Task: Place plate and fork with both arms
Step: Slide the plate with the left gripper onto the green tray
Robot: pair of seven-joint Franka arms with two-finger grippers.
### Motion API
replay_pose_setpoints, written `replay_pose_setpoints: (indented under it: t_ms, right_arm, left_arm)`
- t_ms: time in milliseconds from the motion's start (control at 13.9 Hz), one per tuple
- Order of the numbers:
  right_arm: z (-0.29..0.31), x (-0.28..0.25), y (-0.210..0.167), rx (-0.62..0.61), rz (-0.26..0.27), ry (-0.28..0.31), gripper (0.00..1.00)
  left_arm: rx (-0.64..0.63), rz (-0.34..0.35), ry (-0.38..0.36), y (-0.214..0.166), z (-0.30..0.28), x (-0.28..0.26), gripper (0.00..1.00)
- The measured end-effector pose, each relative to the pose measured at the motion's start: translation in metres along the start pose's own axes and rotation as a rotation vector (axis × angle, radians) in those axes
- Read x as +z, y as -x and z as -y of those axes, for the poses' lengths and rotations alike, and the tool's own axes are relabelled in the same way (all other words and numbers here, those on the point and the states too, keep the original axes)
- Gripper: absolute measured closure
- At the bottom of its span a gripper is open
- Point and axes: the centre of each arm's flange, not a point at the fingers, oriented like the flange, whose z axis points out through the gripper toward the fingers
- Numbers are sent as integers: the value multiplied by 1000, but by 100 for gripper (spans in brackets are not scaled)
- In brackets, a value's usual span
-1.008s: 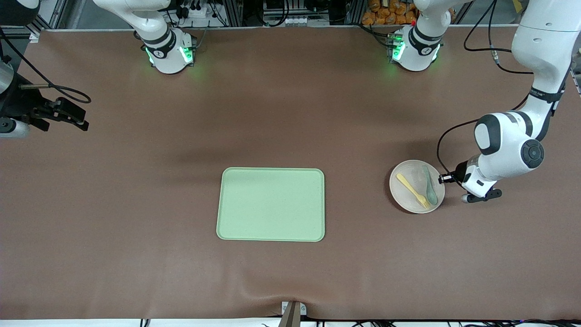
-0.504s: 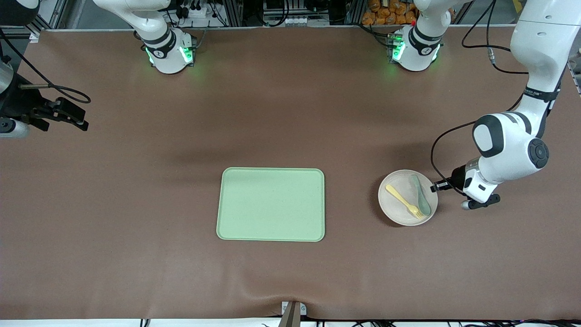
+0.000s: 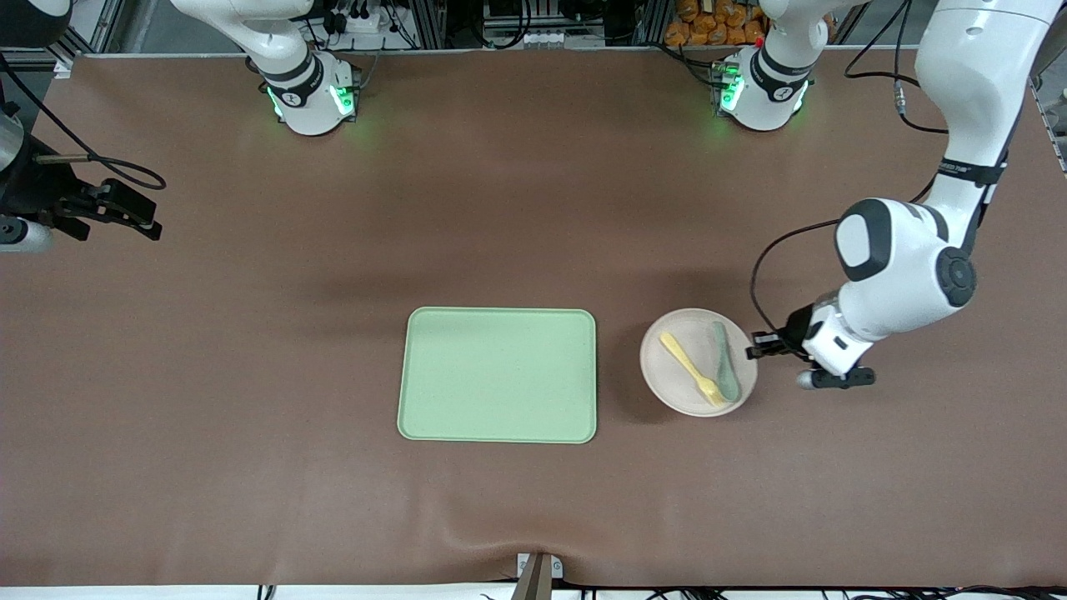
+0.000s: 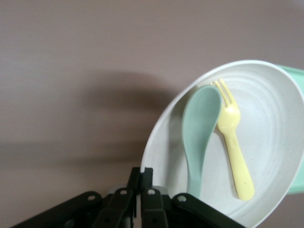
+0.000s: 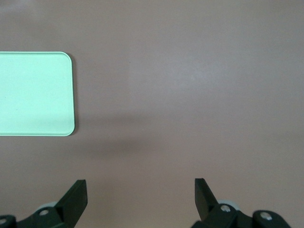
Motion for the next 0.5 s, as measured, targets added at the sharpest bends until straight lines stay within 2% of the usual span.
replay_pose_setpoints:
  t_ms: [216,504]
  right_arm:
    - [0,0,0,1,0,0,0]
    - [-1,0,0,1,0,0,0]
  left_arm:
    - [85,12,32,-6,-62,17,96]
    - [83,61,68,-12,-131,59,96]
